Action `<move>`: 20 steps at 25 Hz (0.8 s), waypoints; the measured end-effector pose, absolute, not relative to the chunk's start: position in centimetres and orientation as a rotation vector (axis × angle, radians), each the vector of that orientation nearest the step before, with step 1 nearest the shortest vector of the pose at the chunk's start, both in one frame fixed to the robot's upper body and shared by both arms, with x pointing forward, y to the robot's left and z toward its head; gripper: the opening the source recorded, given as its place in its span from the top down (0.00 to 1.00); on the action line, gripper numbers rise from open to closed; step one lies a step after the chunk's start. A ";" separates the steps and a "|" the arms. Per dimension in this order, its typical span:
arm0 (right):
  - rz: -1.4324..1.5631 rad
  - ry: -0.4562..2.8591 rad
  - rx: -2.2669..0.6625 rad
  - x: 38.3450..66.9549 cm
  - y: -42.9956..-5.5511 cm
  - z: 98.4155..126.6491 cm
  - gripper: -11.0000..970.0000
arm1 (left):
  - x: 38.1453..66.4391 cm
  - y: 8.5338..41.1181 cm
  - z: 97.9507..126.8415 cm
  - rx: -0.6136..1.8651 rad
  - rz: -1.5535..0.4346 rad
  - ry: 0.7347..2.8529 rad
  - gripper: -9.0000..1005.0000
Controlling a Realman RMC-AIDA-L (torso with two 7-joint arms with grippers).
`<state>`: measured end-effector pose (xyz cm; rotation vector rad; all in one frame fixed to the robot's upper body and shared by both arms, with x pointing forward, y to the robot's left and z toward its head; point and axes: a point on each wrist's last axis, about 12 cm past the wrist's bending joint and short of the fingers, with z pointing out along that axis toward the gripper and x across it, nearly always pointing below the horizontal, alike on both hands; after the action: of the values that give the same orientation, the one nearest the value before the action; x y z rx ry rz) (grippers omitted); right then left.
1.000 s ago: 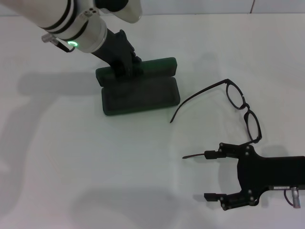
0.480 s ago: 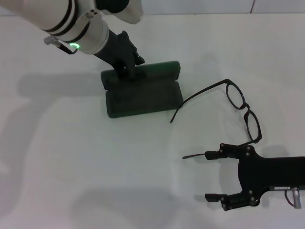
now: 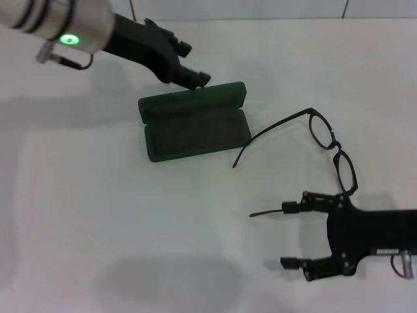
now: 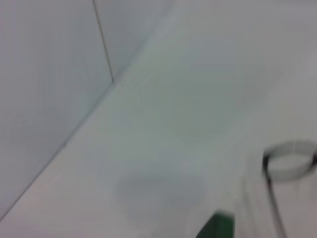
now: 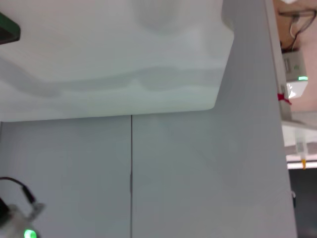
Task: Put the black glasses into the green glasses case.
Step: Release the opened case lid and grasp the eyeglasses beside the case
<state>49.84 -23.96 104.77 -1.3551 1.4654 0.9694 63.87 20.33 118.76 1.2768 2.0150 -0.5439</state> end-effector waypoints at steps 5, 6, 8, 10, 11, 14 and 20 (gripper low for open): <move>1.020 1.565 -1.227 51.3 -24.6 106.1 0.10 | 62.2 25.9 117.8 0.963 -0.868 1.952 0.36; 1.029 1.588 -1.194 51.7 -24.9 106.6 0.10 | 61.5 27.3 117.2 0.917 -0.905 1.931 0.33; 1.047 1.634 -1.137 52.4 -25.5 107.4 0.10 | 59.6 29.7 115.9 0.870 -0.946 1.888 0.25; 1.064 1.689 -1.078 53.4 -26.4 108.6 0.10 | 57.1 31.8 114.4 0.856 -0.955 1.850 0.18; 1.075 1.719 -1.048 53.9 -26.8 109.2 0.10 | 56.1 32.6 113.8 0.853 -0.951 1.843 0.16; 1.101 1.824 -0.972 55.8 -28.2 111.3 0.10 | 52.4 34.6 111.4 0.857 -0.926 1.843 0.13; 1.063 2.181 -0.870 59.9 -29.6 115.1 0.10 | 48.5 35.2 108.0 0.910 -0.898 1.898 0.13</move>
<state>59.92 -29.64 115.10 -0.8696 2.1810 1.0631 48.47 35.16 108.01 0.9096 1.8981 -0.8982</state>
